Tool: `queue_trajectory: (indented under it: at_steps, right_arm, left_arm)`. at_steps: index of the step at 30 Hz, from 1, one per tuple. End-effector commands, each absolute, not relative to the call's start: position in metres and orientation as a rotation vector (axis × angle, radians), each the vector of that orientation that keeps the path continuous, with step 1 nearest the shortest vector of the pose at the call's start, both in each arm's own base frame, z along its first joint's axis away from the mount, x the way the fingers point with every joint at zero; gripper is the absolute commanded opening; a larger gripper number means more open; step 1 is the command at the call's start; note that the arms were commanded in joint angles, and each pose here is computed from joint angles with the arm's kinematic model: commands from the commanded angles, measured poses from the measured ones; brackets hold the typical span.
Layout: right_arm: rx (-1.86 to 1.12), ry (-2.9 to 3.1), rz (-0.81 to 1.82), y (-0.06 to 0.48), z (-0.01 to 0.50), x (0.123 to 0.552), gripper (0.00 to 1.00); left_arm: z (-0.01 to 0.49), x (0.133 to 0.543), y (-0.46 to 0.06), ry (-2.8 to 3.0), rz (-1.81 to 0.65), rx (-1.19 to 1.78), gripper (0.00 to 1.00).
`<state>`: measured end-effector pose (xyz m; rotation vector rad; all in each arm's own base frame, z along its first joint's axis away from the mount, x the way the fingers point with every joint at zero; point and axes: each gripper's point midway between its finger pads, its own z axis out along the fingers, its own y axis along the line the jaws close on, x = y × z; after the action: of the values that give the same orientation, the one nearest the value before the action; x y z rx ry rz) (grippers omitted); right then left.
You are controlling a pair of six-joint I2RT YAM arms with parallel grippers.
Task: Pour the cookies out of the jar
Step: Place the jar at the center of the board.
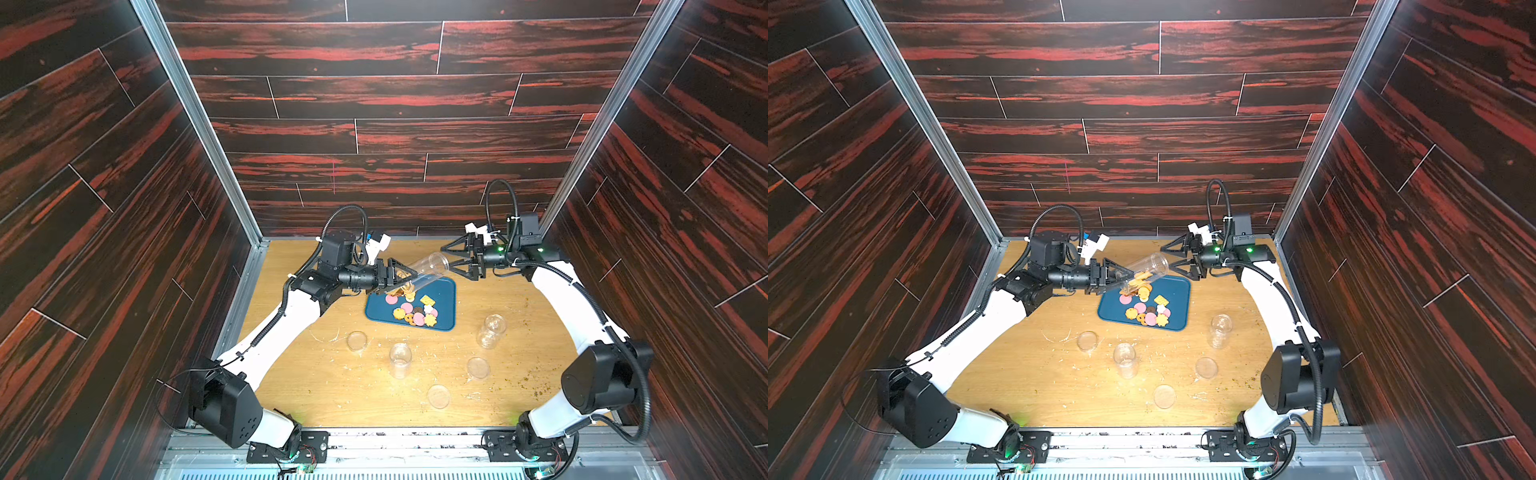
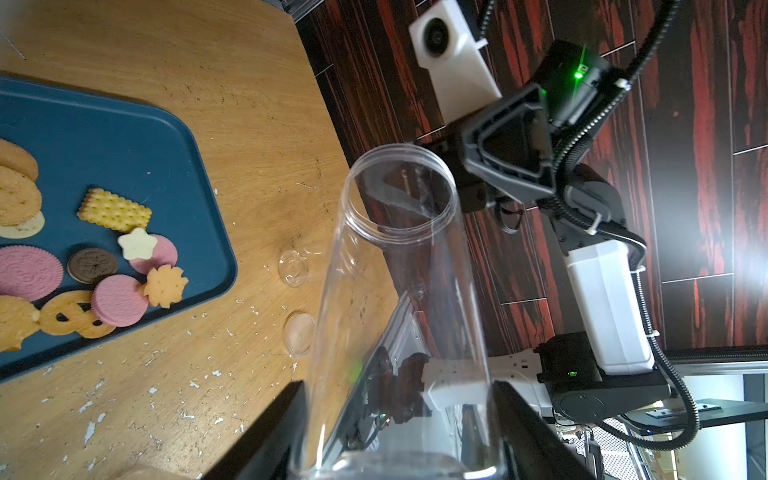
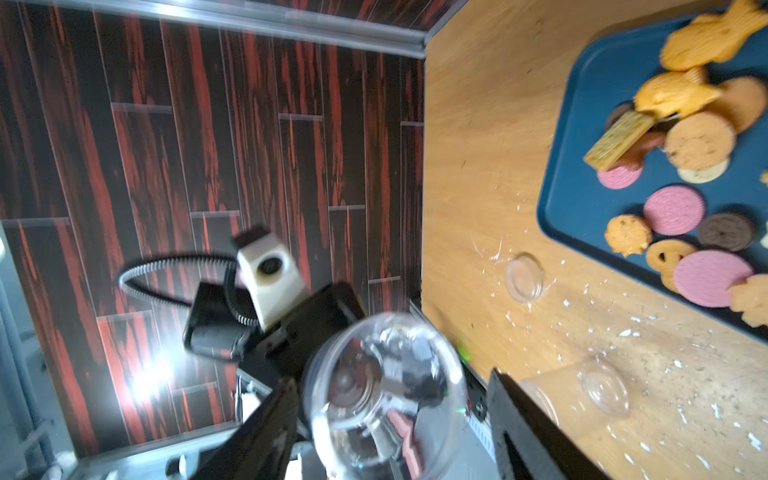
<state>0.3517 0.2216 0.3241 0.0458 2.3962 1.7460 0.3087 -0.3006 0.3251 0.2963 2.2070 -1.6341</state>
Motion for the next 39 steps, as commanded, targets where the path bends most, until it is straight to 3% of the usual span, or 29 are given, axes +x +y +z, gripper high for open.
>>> queue_trajectory:
  at_steps: [1,15,16,22,29,33,39]
  right_arm:
    - [-0.106,2.362,1.773,0.223,0.344,0.324,0.73]
    - [-0.208,2.276,1.86,0.236,0.356,0.319,0.68]
    - [-0.219,2.262,1.881,0.239,0.358,0.319,0.66]
    - [-0.256,2.204,1.952,0.244,0.363,0.32,0.24]
    - [-0.26,2.2,1.959,0.243,0.359,0.318,0.15]
    - [-0.256,2.197,1.956,0.242,0.358,0.317,0.0]
    - [-0.226,2.201,1.94,0.236,0.355,0.317,0.0]
  left_arm:
    - [0.349,0.302,-0.299,2.139,-1.644,0.35,0.7]
    - [0.354,0.3,-0.301,2.126,-1.663,0.36,0.7]
    - [0.354,0.3,-0.302,2.127,-1.667,0.363,0.7]
    - [0.353,0.297,-0.302,2.132,-1.678,0.363,0.7]
    - [0.351,0.298,-0.302,2.14,-1.681,0.356,0.73]
    - [0.347,0.298,-0.302,2.15,-1.677,0.351,0.77]
    - [0.339,0.303,-0.296,2.176,-1.647,0.32,0.86]
